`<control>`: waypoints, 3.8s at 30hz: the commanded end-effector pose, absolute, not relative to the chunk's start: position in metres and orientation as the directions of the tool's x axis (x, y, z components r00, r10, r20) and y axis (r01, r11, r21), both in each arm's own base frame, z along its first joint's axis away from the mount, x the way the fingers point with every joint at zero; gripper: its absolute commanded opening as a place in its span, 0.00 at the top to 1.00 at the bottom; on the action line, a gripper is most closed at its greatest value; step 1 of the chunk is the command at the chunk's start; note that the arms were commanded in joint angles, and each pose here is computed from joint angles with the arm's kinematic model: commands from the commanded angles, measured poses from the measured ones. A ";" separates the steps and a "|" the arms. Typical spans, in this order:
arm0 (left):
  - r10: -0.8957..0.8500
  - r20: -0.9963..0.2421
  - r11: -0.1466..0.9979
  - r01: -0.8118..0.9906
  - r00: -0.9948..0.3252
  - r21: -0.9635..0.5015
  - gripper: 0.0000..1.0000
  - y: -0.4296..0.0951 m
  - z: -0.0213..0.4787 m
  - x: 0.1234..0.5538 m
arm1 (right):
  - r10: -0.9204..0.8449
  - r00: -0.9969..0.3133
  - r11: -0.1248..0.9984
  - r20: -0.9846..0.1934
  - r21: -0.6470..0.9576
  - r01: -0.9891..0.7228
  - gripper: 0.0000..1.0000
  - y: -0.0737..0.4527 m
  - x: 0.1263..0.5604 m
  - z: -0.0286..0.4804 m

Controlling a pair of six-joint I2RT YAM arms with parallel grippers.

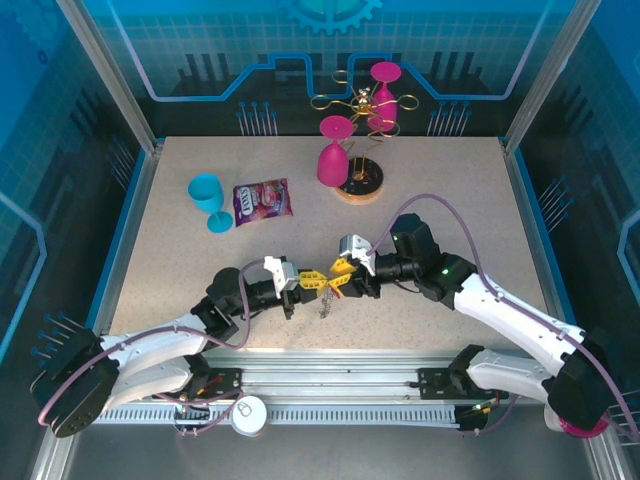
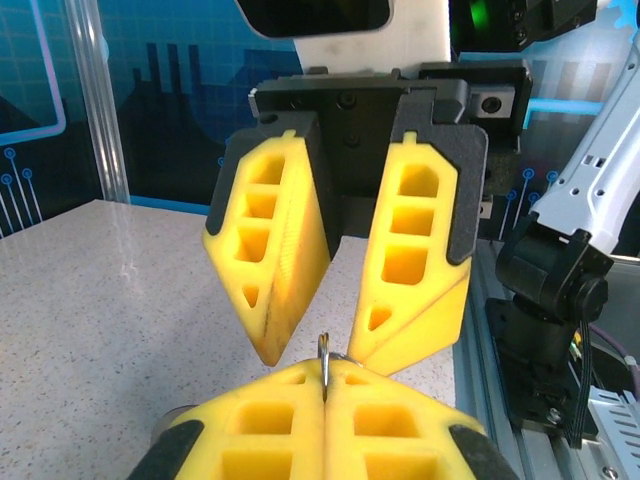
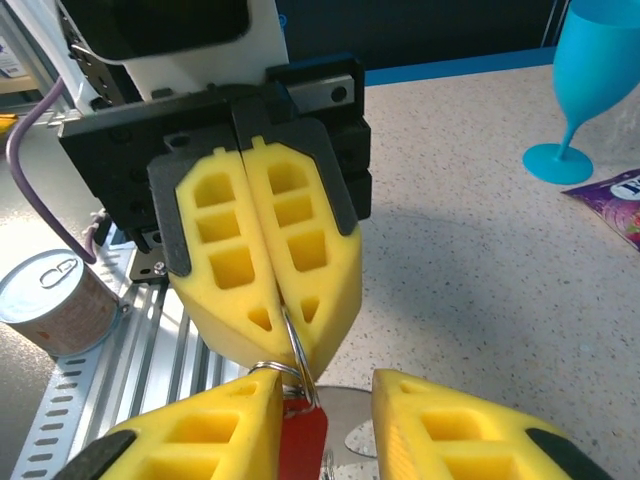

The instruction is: Put the keys on the keyring

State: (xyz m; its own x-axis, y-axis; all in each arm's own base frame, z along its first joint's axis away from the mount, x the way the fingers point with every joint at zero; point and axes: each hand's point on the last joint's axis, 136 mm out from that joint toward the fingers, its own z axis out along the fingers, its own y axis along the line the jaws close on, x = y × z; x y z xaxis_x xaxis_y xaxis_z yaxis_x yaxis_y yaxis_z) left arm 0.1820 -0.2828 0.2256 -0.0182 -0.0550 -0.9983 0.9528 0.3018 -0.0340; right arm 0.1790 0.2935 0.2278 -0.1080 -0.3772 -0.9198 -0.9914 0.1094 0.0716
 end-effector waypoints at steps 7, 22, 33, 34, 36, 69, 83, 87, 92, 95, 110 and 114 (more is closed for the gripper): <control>-0.093 -0.995 0.239 0.971 0.028 0.005 1.00 -0.287 0.235 0.171 | -0.331 -0.047 -0.001 -0.943 0.050 -0.999 0.95 0.301 0.171 0.243; 0.169 -0.984 0.297 0.955 -0.058 -0.005 0.88 -0.288 0.199 0.187 | -0.592 -0.030 -0.017 -0.805 0.050 -0.999 1.00 0.293 0.165 0.220; 0.224 -0.974 0.288 0.957 -0.022 0.044 1.00 -0.289 0.202 0.188 | -0.670 -0.054 0.007 -0.740 0.066 -0.998 1.00 0.298 0.168 0.212; 0.219 -0.975 0.293 0.955 -0.019 0.048 1.00 -0.287 0.203 0.187 | -0.664 -0.079 0.060 -0.744 0.053 -0.997 0.89 0.295 0.177 0.212; 0.201 -0.979 0.303 0.952 -0.009 0.053 1.00 -0.285 0.205 0.187 | -0.627 -0.118 0.150 -0.770 0.030 -0.988 0.65 0.284 0.190 0.215; 0.016 -0.998 0.322 0.945 0.055 0.057 1.00 -0.279 0.233 0.180 | -0.568 -0.066 0.134 -0.820 -0.013 -0.991 1.00 0.277 0.174 0.204; -0.031 -0.993 0.296 0.950 0.114 0.100 1.00 -0.284 0.244 0.178 | -0.635 -0.055 0.017 -0.771 0.057 -0.998 0.98 0.298 0.153 0.187; -0.023 -0.994 0.294 0.951 0.107 0.095 1.00 -0.284 0.239 0.178 | -0.584 -0.047 0.080 -0.810 0.000 -0.997 0.68 0.288 0.163 0.202; -0.015 -0.995 0.277 0.957 0.096 0.088 1.00 -0.286 0.235 0.176 | -0.480 -0.066 0.163 -0.875 -0.015 -0.987 0.60 0.271 0.175 0.221; -0.015 -0.995 0.271 0.959 0.094 0.086 1.00 -0.287 0.234 0.176 | -0.431 -0.061 0.156 -0.900 -0.008 -0.988 0.60 0.271 0.175 0.232; -0.030 -0.995 0.257 0.963 0.090 0.079 1.00 -0.288 0.237 0.174 | -0.413 -0.078 0.104 -0.908 0.038 -0.994 0.72 0.291 0.178 0.227; -0.031 -0.996 0.258 0.963 0.089 0.078 1.00 -0.288 0.237 0.174 | -0.405 -0.070 0.076 -0.912 0.042 -0.996 0.71 0.293 0.173 0.228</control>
